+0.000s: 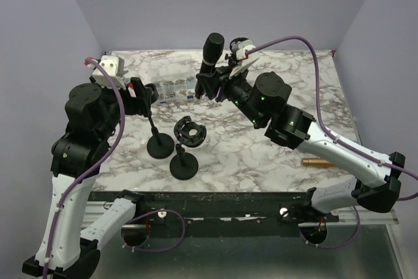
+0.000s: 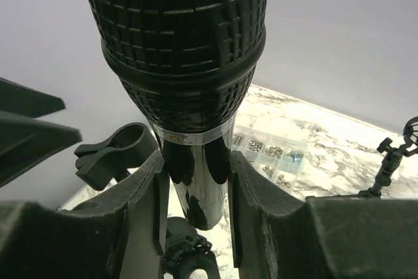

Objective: Remove the microphone from the stand

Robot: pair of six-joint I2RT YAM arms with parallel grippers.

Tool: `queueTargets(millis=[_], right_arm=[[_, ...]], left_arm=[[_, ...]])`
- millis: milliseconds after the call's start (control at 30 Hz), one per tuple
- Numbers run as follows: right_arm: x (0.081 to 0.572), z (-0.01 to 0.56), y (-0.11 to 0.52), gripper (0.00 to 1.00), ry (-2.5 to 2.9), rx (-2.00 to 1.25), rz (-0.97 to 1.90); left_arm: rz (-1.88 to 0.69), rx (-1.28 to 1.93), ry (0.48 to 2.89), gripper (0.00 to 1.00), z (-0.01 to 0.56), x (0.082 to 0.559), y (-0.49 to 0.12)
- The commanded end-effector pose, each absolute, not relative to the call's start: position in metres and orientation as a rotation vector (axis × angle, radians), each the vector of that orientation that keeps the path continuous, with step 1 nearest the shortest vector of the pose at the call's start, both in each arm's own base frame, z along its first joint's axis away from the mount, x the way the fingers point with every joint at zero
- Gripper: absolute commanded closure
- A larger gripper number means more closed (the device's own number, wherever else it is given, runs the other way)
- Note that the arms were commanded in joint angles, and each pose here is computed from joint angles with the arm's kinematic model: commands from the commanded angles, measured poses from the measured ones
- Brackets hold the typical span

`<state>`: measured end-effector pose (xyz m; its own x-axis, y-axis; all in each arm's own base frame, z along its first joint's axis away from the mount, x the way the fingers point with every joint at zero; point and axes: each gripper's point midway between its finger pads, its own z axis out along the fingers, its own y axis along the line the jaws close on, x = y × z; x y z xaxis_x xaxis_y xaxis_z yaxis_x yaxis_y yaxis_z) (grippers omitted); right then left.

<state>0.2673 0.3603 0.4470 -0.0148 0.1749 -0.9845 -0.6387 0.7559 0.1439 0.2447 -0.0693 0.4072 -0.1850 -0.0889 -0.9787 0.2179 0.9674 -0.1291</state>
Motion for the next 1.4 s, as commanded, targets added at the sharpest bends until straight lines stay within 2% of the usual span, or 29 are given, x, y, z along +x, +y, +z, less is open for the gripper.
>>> queueTargets(millis=[0,100,300,467,567,833,1367], right_arm=[[0.259,0.471,0.348,0.99,1.382,-0.362,0.728],[0.259,0.467,0.346,0.99,1.385,-0.361,0.716],[0.26,0.463,0.345,0.99,1.388,-0.365,0.707],[0.26,0.459,0.349,0.99,1.387,-0.373,0.713],[0.261,0.455,0.351,0.99,1.393,-0.378,0.712],[0.263,0.448,0.355,0.99,1.406,-0.381,0.708],[0.267,0.438,0.36,0.99,1.426,-0.386,0.696]], left_arm=[[-0.227,0.087,1.791,0.31,0.395,0.258,-0.067],[-0.226,0.093,1.805,0.31,0.383,0.266,-0.069],[-0.222,0.101,1.891,0.38,0.34,0.27,-0.072],[-0.191,0.088,1.959,0.56,0.299,0.267,-0.067],[-0.188,0.086,1.993,0.62,0.278,0.263,-0.066],[-0.189,0.066,2.068,0.64,0.236,0.253,-0.065],[-0.228,0.036,2.156,0.68,0.198,0.244,-0.069]])
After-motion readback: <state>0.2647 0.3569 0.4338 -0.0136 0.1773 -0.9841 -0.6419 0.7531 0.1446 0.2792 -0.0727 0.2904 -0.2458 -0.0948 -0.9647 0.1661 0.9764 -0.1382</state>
